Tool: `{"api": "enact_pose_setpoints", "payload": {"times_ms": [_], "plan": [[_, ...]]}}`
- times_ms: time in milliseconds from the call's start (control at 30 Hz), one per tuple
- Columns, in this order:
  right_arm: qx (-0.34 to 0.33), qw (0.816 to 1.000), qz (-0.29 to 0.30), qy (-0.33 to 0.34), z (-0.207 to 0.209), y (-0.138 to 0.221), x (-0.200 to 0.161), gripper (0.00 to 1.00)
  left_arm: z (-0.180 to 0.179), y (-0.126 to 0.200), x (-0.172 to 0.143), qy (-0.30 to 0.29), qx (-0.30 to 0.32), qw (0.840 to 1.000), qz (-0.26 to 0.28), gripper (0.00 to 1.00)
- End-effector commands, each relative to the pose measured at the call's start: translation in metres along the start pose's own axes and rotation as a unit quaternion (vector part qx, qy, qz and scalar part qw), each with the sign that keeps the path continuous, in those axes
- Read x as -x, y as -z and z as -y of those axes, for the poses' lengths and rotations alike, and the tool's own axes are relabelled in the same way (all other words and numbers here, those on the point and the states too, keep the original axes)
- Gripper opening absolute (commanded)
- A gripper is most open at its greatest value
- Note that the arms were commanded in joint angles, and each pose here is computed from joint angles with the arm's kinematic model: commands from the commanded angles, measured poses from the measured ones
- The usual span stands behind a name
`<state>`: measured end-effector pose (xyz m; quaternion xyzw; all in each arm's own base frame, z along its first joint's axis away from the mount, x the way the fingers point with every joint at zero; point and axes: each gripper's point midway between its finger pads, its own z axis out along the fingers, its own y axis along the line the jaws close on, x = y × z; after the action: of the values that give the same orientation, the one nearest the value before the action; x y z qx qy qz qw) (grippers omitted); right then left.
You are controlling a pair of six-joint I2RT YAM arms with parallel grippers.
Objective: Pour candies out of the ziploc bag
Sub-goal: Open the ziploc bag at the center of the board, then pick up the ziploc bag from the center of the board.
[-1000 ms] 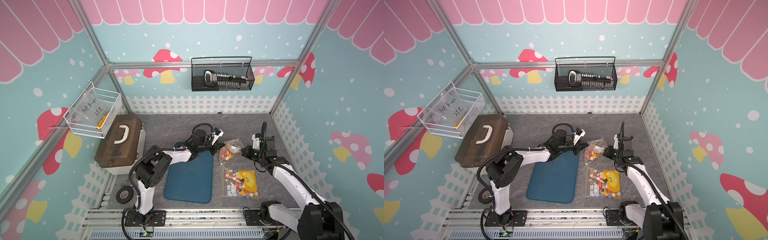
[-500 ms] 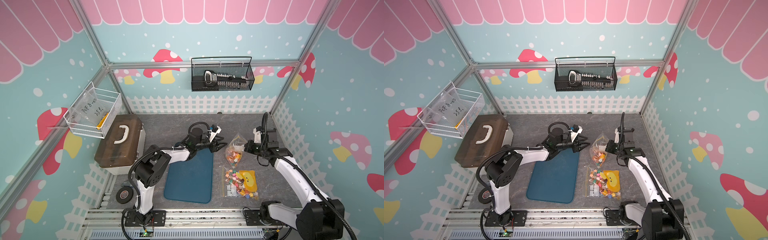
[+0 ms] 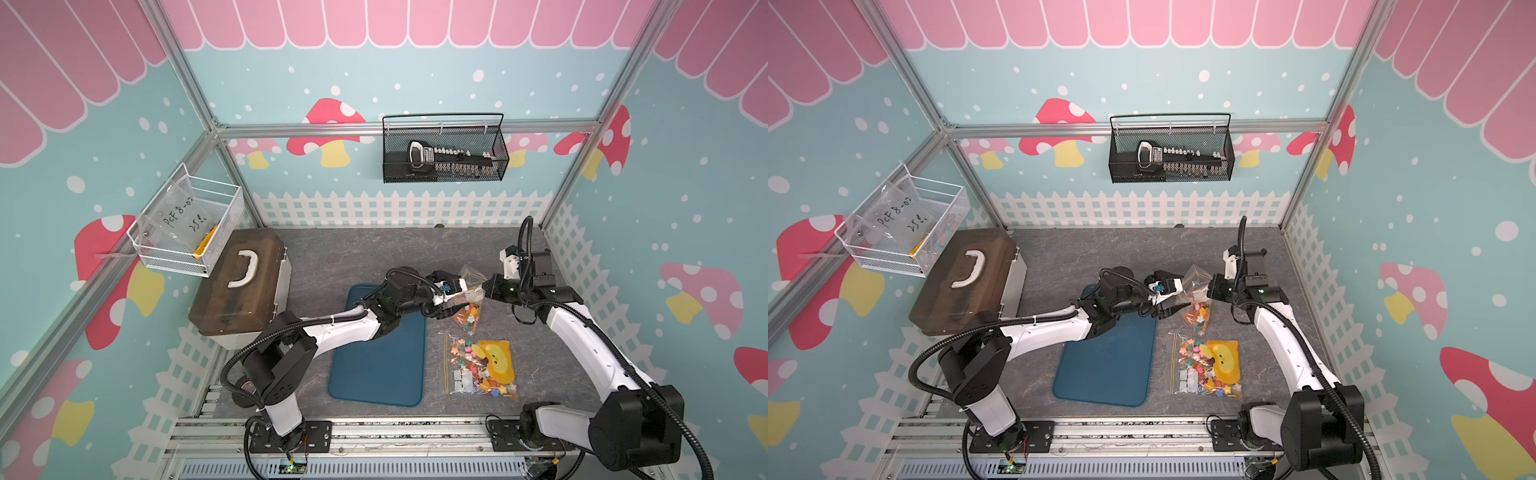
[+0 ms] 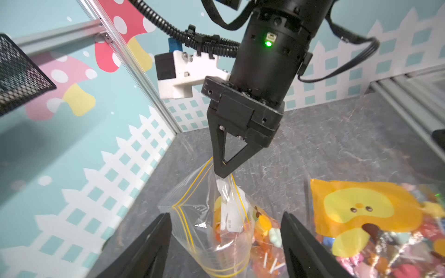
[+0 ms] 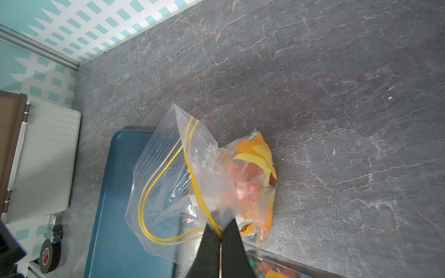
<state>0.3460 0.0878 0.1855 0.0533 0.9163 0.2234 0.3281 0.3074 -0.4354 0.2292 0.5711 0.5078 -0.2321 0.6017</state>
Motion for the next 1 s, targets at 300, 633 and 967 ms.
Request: {"api": "enact_pose_setpoints", "payload": {"times_ms": [300, 633, 967], "plan": [[0.031, 0.999, 0.015, 0.009, -0.015, 0.004, 0.017, 0.07, 0.050, -0.018, -0.052, -0.180, -0.060, 0.973, -0.130, 0.73], [0.042, 0.999, 0.012, 0.003, -0.017, 0.002, 0.012, 0.07, 0.053, -0.032, -0.067, -0.189, -0.055, 0.965, -0.176, 0.55], [0.049, 0.999, 0.014, 0.001, -0.019, 0.005, 0.010, 0.07, 0.037, -0.044, -0.076, -0.199, 0.005, 0.960, -0.196, 0.46]]}}
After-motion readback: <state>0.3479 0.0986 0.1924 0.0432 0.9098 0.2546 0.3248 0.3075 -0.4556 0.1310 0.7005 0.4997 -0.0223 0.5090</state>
